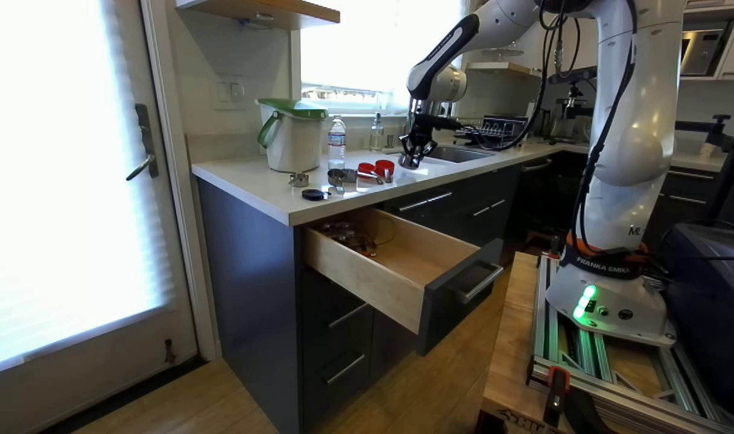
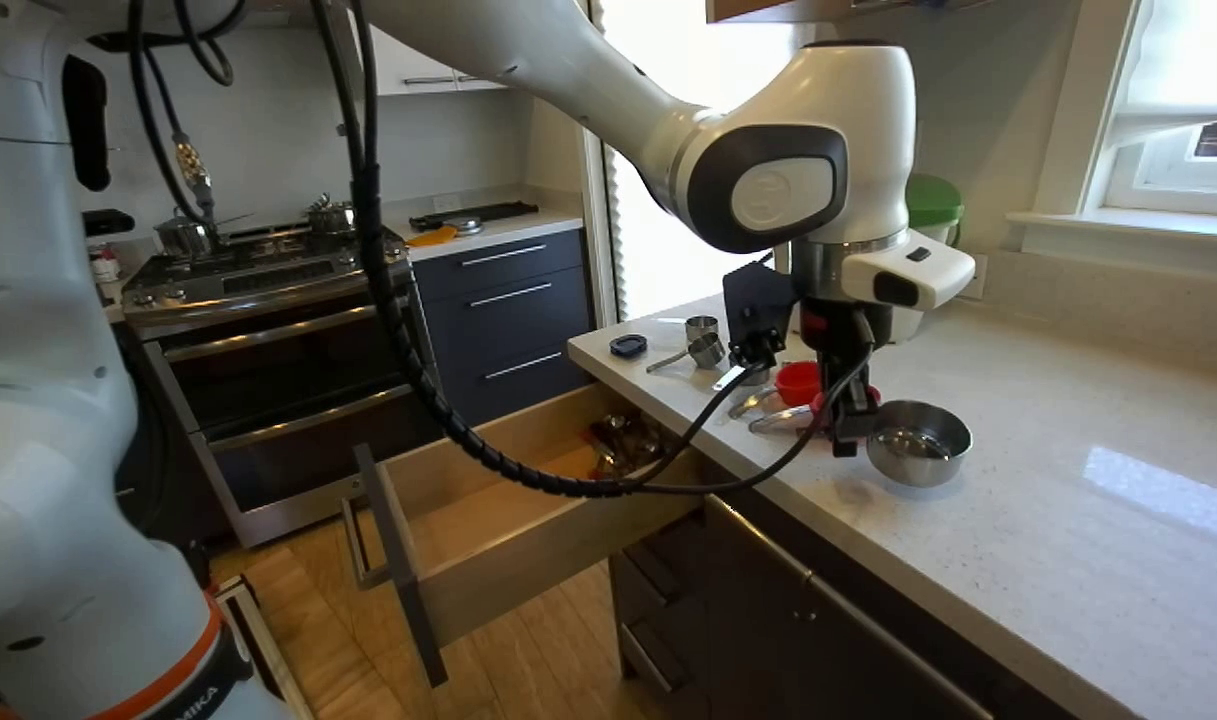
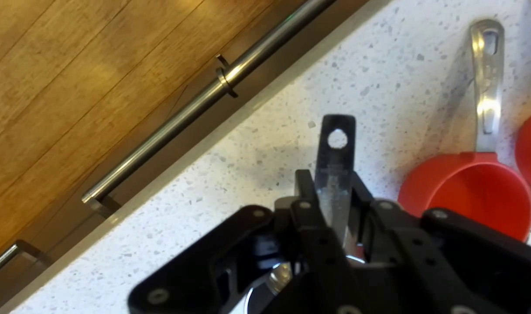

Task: Remove the pot from the drawer

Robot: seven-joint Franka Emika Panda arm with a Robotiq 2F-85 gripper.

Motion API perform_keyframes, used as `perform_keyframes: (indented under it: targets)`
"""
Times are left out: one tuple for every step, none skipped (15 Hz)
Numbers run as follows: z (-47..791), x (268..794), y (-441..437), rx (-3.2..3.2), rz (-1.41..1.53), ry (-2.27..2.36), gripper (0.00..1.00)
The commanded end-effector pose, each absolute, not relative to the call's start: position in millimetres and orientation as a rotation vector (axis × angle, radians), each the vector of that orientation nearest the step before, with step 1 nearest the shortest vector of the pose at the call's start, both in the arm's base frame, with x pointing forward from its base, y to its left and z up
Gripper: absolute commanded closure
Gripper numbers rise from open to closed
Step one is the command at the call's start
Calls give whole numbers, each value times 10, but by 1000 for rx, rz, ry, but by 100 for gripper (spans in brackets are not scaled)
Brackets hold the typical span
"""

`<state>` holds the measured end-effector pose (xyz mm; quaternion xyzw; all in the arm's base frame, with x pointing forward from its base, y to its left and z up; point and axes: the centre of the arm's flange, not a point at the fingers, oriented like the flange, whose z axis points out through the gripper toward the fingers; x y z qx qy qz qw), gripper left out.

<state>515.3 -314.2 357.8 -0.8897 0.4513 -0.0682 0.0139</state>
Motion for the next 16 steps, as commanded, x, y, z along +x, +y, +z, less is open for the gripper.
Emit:
perform_keyframes:
  targets:
    - [3464,5240,-3180,-2792,-234,1430,95]
    - [3448,5255,-3187,-2800,-235,1430,95]
    - [3444,5264,-3196,-2810,-242,1433,95]
    - [3440,5272,-3204,-2815,-246,1432,95]
    - [3440,5283,-3213,-2823,-247,1430,95]
    - [3436,5296,-3217,-2833,-243,1425,95]
    - [3426,5309,-3213,-2849,-233,1412,95]
    - [3416,5320,-3209,-2862,-228,1404,95]
    - [3398,5330,-3195,-2877,-217,1386,95]
    - [3385,5337,-3187,-2887,-217,1380,95]
    - [3370,5344,-3178,-2900,-211,1372,95]
    - [3361,5351,-3169,-2911,-208,1361,95]
    - [3357,5355,-3162,-2918,-208,1353,95]
    - [3359,5362,-3154,-2917,-210,1346,95]
    - [3359,5367,-3148,-2918,-210,1343,54]
    - [3361,5373,-3141,-2916,-214,1344,53]
